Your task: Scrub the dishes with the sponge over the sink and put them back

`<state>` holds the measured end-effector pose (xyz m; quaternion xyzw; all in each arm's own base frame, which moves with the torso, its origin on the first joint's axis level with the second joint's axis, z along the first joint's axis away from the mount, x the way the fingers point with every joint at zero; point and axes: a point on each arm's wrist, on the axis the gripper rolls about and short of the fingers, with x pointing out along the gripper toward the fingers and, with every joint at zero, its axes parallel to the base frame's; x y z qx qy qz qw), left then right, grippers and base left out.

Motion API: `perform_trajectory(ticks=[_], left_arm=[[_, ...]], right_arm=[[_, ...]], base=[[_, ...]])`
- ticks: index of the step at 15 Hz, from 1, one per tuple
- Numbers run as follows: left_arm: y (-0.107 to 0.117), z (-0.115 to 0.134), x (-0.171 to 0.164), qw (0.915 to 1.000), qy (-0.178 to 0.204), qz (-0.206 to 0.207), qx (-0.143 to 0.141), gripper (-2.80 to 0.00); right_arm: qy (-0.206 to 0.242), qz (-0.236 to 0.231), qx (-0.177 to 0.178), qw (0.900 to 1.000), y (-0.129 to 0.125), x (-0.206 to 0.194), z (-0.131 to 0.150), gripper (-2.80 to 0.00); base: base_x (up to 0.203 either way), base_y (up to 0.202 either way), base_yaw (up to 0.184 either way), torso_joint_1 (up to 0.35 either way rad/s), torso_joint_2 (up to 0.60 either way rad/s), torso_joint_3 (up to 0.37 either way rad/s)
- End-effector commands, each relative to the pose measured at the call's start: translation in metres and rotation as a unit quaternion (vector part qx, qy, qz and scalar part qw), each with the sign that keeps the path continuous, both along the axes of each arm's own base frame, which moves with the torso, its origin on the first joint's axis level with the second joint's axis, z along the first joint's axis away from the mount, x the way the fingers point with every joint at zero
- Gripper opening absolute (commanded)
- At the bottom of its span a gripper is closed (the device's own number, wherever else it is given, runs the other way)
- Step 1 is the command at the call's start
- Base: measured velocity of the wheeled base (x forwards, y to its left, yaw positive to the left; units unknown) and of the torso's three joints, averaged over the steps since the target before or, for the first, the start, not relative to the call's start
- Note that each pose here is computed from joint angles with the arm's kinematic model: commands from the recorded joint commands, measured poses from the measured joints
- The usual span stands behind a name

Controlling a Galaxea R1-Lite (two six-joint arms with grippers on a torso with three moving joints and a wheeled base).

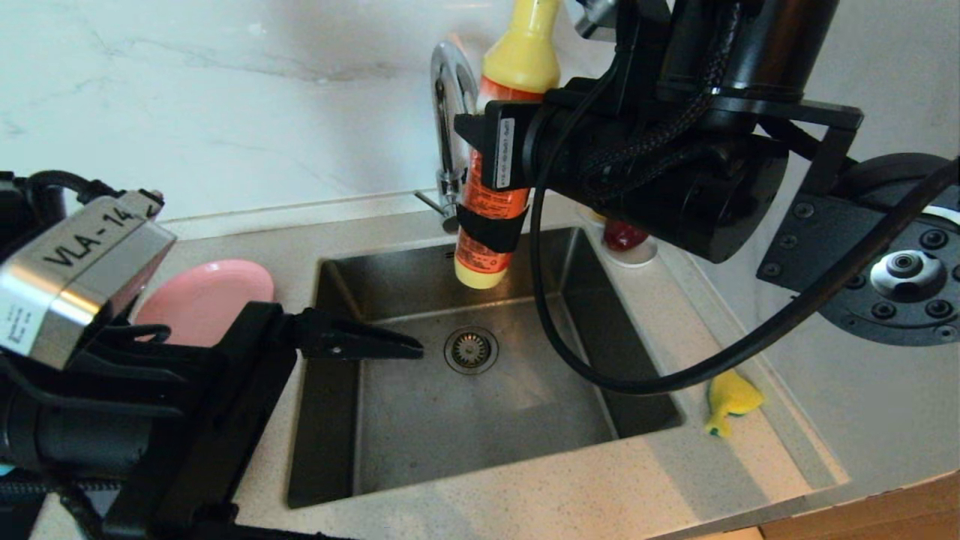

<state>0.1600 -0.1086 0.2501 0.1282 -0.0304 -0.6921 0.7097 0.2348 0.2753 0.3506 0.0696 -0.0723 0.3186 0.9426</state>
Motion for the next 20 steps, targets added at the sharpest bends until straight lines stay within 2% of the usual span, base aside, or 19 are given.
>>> perform_trajectory(ticks=[1,4,6,12,13,20], left_arm=[[-0.007,-0.009,0.001,0.9998,0.012,-0.006,0.011,0.0],[-0.016,-0.021,0.014,0.9993,0.014,0.014,0.033,0.0],[-0.015,-0.018,0.015,0.9993,0.008,0.019,0.03,0.0],[0.022,0.009,0.024,0.9928,-0.036,0.114,0.006,0.0],[0.023,0.015,0.027,0.9918,-0.044,0.12,0.002,0.0],[0.011,0.02,0.058,0.9918,-0.044,0.12,0.004,0.0]], right_arm=[[-0.002,0.002,0.003,1.0,0.0,-0.002,0.002,-2.8],[-0.001,0.006,0.005,1.0,0.001,-0.005,0.003,-2.8],[0.004,0.007,0.001,1.0,-0.001,-0.007,0.004,-2.8],[0.005,0.011,0.004,1.0,-0.007,-0.012,0.009,-2.8],[0.007,0.017,0.001,1.0,-0.005,-0.014,0.009,-2.8],[0.015,0.03,0.002,0.999,0.001,-0.017,0.006,-2.8]], base=[[0.0,0.0,0.0,0.0,0.0,0.0],[0.0,0.0,0.0,0.0,0.0,0.0],[0.0,0.0,0.0,0.0,0.0,0.0],[0.0,0.0,0.0,0.0,0.0,0.0],[0.0,0.0,0.0,0.0,0.0,0.0],[0.0,0.0,0.0,0.0,0.0,0.0]])
